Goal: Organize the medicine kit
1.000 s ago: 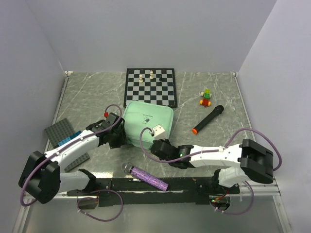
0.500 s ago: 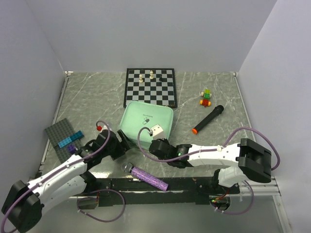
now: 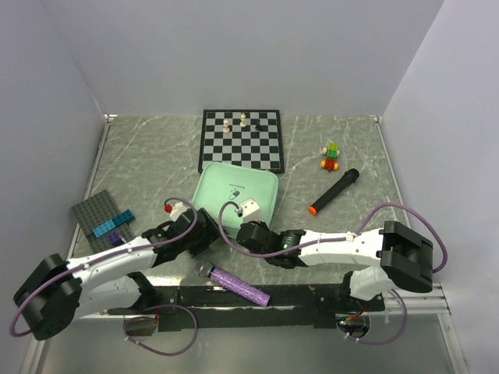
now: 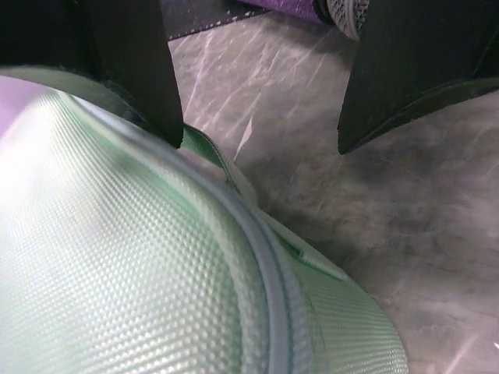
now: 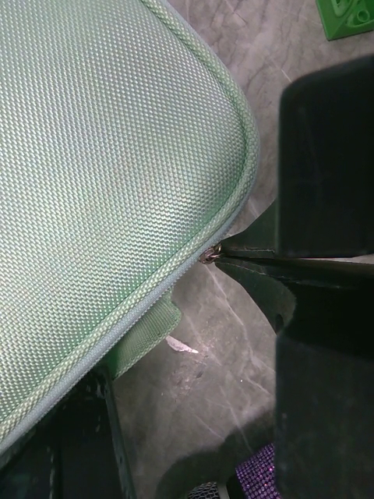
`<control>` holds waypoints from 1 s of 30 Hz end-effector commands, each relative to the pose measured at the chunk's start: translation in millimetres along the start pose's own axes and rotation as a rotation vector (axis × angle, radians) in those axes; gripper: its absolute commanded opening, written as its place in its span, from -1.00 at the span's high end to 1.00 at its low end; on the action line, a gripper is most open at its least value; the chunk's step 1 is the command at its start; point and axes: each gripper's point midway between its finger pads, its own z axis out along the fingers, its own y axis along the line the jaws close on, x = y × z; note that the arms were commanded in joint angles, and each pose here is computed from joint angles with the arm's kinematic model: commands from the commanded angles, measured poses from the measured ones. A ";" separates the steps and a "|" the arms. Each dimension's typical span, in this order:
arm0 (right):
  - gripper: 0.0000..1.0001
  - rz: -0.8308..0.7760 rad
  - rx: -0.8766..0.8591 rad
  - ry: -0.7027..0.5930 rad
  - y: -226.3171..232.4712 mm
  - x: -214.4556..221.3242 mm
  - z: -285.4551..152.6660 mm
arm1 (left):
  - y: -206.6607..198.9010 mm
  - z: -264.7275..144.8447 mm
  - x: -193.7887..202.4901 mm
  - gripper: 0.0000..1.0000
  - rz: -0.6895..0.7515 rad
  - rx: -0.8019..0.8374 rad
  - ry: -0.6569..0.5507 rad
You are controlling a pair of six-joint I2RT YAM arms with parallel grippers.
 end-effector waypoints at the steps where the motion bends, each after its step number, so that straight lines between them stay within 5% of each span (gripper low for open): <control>1: 1.00 0.045 -0.047 -0.043 17.2 -21.2 -2.0 | -16.5 7.4 -10.1 -0.64 -0.080 -0.012 -0.045; 9: 1.00 -0.050 0.018 0.014 -6.3 4.4 -4.6 | 2.3 14.7 -24.2 -0.24 -0.008 -0.134 -0.075; 17: 1.00 -0.033 0.090 0.045 -44.4 29.5 -12.2 | 22.4 20.5 -44.7 0.95 0.053 -0.182 -0.073; 30: 1.00 0.177 0.222 -0.034 -124.0 -30.9 15.1 | 42.2 21.2 -45.9 0.99 0.245 -0.269 -0.013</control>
